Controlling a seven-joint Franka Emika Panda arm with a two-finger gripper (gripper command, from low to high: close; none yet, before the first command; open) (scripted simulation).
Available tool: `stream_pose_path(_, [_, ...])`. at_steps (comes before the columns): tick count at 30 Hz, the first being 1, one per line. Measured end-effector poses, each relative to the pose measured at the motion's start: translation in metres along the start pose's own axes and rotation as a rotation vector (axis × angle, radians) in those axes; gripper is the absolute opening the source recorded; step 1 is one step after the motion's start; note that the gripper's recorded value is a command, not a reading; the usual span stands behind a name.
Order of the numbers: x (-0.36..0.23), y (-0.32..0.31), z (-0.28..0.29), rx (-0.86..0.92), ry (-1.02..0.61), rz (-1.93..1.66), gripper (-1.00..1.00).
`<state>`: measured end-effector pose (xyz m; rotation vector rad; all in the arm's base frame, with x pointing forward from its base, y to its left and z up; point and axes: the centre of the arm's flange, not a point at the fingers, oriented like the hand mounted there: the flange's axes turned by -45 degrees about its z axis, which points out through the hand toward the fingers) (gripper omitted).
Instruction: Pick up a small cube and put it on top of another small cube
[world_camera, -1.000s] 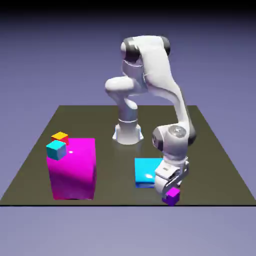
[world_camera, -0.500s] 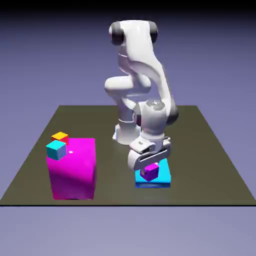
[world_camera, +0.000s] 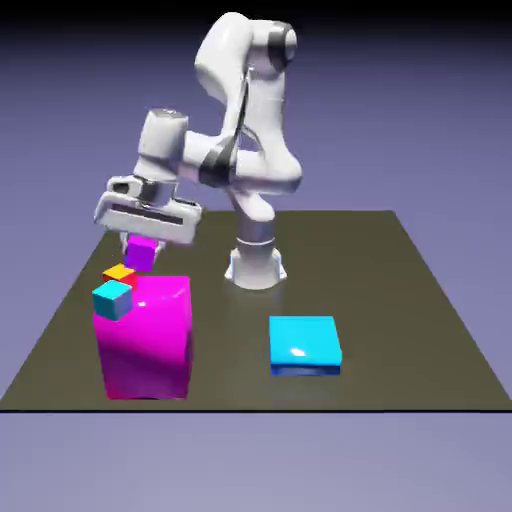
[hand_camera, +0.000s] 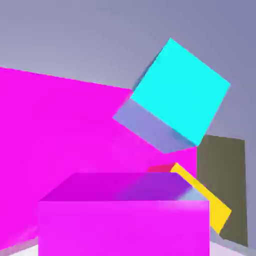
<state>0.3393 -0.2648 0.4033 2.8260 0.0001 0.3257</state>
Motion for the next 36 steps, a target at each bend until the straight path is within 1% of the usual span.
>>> stream_pose_path(3, [-0.069,0.039,0.000,-0.031,-0.007,0.091,-1.00])
stream_pose_path(8, [-0.131,-0.011,0.076,0.188,-0.147,-0.025,-1.00])
stream_pose_path(11, [-0.162,-0.045,0.106,0.309,-0.208,-0.089,-1.00])
stream_pose_path(23, [-0.164,-0.066,0.147,0.378,-0.180,-0.086,-1.00])
stream_pose_path(34, [-0.176,-0.067,0.171,0.320,-0.206,-0.089,-1.00])
stream_pose_path(35, [-0.177,-0.066,0.171,0.309,-0.208,-0.090,1.00])
stream_pose_path(36, [-0.177,-0.065,0.171,0.308,-0.208,-0.089,1.00])
